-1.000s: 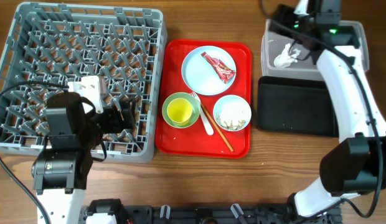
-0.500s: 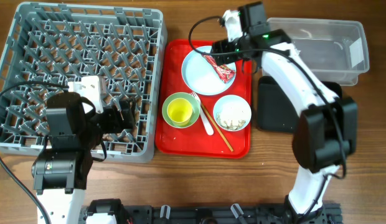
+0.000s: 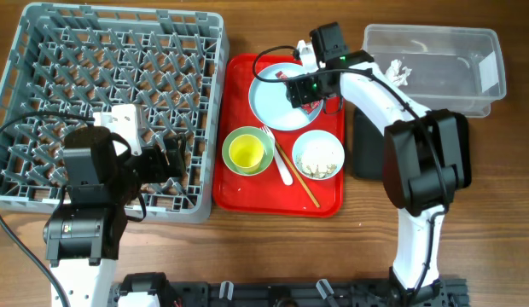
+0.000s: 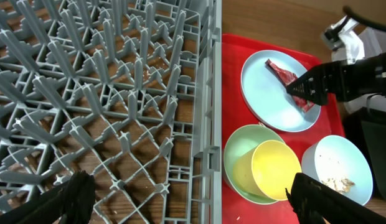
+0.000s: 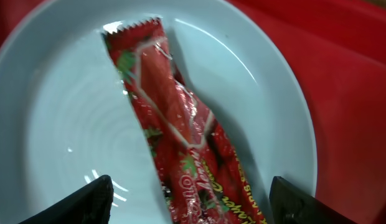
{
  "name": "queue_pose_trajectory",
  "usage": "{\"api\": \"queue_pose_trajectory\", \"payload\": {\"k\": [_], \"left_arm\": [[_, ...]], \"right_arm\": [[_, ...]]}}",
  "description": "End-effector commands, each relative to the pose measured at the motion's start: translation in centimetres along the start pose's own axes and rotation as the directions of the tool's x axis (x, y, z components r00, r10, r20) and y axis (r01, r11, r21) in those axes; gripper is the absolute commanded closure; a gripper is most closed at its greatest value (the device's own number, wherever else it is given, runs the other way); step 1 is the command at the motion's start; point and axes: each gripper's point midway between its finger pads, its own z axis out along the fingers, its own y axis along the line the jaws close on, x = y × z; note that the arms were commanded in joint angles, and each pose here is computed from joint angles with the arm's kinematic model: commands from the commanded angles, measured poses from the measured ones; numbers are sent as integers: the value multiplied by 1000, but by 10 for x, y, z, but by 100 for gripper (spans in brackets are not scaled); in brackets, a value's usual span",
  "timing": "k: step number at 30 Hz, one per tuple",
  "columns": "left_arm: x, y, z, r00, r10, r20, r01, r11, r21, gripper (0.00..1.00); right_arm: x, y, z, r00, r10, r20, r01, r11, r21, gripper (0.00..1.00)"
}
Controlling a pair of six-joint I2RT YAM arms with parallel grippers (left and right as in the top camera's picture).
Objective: Sort waste into correct bins and load items into the dishwasher rack
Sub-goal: 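Carry the red wrapper with right gripper into the clear bin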
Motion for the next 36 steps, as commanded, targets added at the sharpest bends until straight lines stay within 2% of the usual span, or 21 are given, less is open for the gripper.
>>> {"api": "queue_pose_trajectory", "payload": {"k": [1, 3, 5, 9, 12, 15, 20, 25, 28, 31, 36], "left_arm": [[-6, -3, -4, 1000, 0, 14, 0, 1000, 8, 0], [-6, -3, -4, 1000, 0, 14, 0, 1000, 8, 0], [-6, -3, -4, 1000, 0, 14, 0, 1000, 8, 0], [-6, -3, -4, 1000, 0, 14, 0, 1000, 8, 0], [-6, -3, -4, 1000, 0, 12, 0, 1000, 8, 0], [-5, -3, -4, 1000, 0, 11, 0, 1000, 8, 0], [-6, -3, -4, 1000, 0, 12, 0, 1000, 8, 0], [-6, -3, -4, 1000, 0, 12, 0, 1000, 8, 0], [-6, -3, -4, 1000, 0, 12, 0, 1000, 8, 0], [-6, -3, -4, 1000, 0, 12, 0, 1000, 8, 0], [-5, -3, -4, 1000, 0, 11, 0, 1000, 8, 0]], "right_arm": [[17, -7, 18, 998, 30, -59, -28, 999, 36, 19], [23, -5, 22, 996, 29, -82, -26, 999, 35, 21], [26, -3, 23, 995, 27, -94, -24, 999, 33, 28], [26, 0, 23, 994, 53, -95, -50, 998, 34, 54], [27, 0, 23, 990, 107, -96, -104, 994, 39, 78], [26, 1, 19, 986, 136, -93, -133, 990, 42, 94], [7, 4, -13, 989, 142, -38, -140, 989, 37, 96], [-32, -10, -81, 971, 189, 144, -200, 978, 62, 96], [-49, -45, -135, 914, 286, 287, -332, 935, 125, 96], [-49, -87, -173, 839, 381, 388, -474, 862, 178, 96], [-32, -146, -191, 708, 545, 448, -668, 724, 175, 92]]}}
